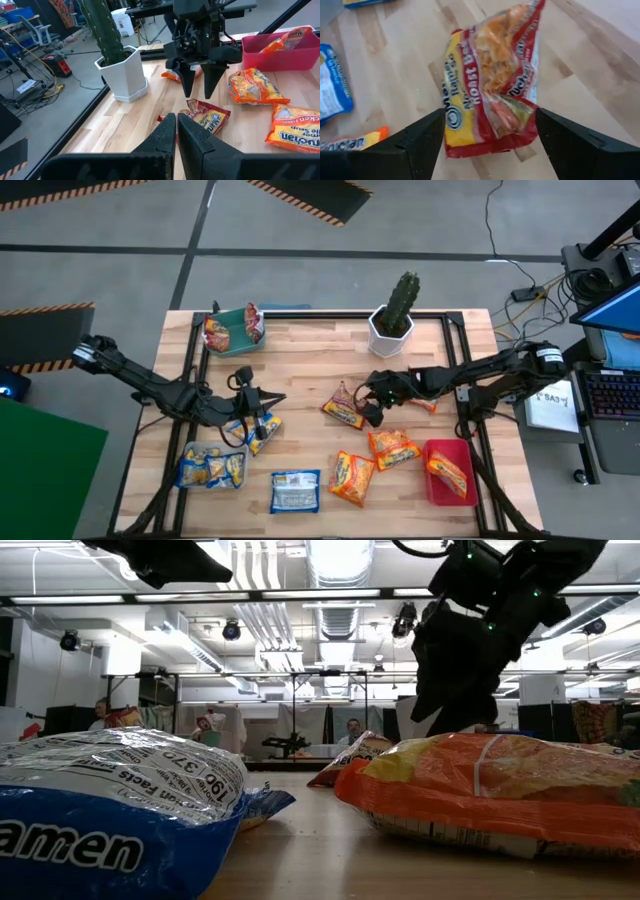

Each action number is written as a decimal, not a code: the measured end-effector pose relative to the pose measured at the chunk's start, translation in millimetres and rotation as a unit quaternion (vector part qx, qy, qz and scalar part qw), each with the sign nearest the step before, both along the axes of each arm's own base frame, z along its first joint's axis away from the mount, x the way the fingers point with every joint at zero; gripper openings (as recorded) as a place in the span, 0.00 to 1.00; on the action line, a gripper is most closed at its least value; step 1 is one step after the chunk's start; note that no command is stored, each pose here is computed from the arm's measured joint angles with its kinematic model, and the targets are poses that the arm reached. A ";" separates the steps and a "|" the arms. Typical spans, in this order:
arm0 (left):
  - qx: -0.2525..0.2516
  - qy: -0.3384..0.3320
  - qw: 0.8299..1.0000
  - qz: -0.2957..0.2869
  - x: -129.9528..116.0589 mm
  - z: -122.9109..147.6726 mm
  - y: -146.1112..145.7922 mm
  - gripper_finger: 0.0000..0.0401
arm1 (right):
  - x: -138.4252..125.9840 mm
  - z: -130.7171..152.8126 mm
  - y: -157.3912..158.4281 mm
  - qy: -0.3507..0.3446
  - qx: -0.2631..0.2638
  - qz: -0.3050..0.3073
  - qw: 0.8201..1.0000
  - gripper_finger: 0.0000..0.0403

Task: Sort Maruchan noodles
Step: Put the red noodle into the green bin

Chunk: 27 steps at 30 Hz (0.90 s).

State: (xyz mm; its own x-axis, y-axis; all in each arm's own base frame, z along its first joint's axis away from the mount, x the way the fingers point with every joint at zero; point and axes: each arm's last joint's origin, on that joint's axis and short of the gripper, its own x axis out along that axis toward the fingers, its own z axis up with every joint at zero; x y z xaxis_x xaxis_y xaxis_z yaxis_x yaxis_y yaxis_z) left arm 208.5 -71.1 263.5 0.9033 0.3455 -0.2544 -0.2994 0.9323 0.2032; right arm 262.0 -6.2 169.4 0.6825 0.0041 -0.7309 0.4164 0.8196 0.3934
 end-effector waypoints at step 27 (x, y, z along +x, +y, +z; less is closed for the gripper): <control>0.005 -0.004 1.000 -0.002 0.4 1.1 -0.2 0.00 | -1.3 -22.3 -5.3 -0.115 -0.092 -0.044 0.988 0.74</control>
